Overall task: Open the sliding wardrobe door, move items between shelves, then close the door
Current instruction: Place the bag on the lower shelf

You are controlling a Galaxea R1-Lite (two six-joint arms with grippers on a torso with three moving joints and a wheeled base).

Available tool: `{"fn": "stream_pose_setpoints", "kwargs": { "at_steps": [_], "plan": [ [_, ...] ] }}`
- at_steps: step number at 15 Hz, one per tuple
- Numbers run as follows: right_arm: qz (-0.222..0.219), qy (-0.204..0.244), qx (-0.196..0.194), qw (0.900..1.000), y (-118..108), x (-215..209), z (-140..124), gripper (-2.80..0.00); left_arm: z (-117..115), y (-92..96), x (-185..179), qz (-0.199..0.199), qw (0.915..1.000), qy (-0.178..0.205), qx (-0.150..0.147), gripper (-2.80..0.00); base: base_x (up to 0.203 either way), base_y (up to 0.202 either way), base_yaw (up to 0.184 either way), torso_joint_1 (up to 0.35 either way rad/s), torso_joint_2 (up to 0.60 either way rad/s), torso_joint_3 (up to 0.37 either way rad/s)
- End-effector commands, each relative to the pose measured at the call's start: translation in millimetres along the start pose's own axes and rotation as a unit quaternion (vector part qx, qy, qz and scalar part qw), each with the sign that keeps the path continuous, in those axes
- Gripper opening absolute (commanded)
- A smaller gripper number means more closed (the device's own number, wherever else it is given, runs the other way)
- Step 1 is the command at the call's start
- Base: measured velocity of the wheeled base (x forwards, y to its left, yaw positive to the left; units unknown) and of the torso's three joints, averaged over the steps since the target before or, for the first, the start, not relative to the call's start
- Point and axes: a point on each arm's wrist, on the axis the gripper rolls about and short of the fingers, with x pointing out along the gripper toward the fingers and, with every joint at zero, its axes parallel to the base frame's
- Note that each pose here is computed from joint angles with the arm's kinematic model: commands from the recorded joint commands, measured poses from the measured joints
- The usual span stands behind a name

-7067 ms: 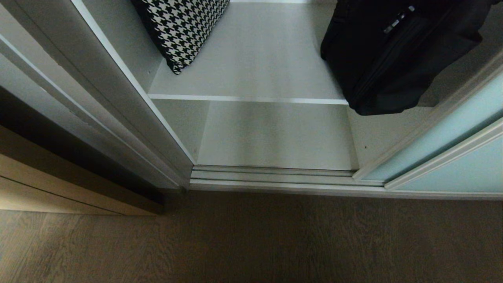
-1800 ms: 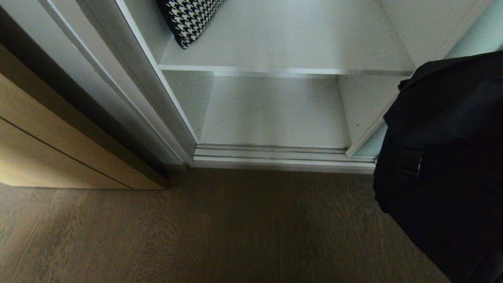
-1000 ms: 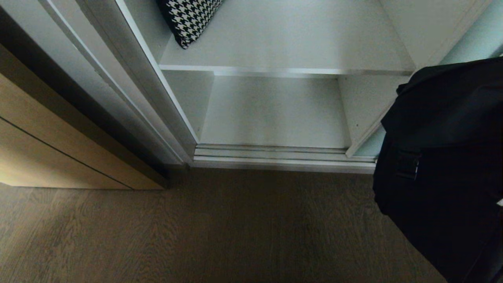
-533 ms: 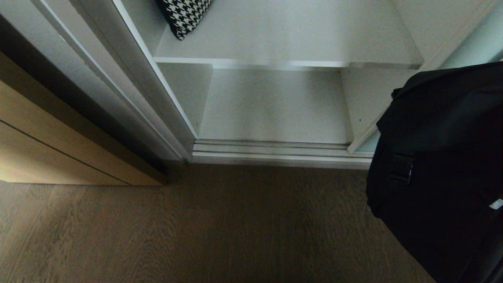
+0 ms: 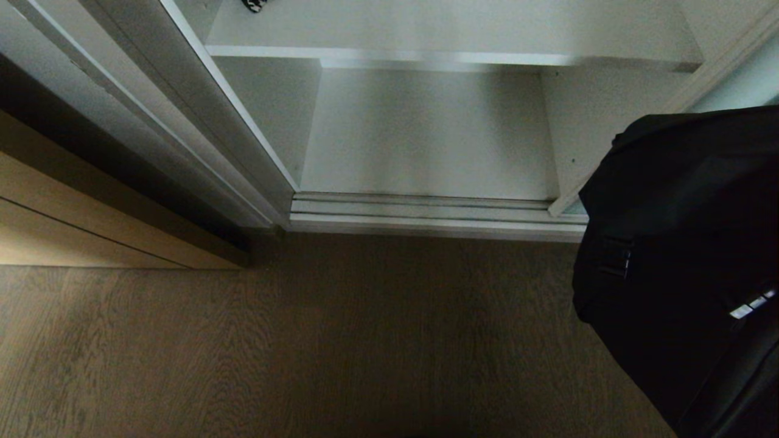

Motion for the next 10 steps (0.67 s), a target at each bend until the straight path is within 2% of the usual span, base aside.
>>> {"fn": "stream_pose_setpoints", "kwargs": {
  "at_steps": [1, 10],
  "plan": [
    [0.0, 0.006, 0.001, 1.0, -0.7, 3.5, -0.9, -2.8, 0.0, 0.0, 0.1, 0.0, 1.0, 0.001, 0.001, -2.8, 0.0, 0.0, 0.0, 0.007, 0.01, -0.199],
    [-0.004, 0.024, 0.004, 1.0, -3.4, 13.4, -6.0, -2.8, 0.0, 0.0, 0.1, 0.0, 1.0, 0.001, 0.0, -2.8, 0.0, 0.0, 0.0, 0.007, 0.0, -0.199]
  ]
}}
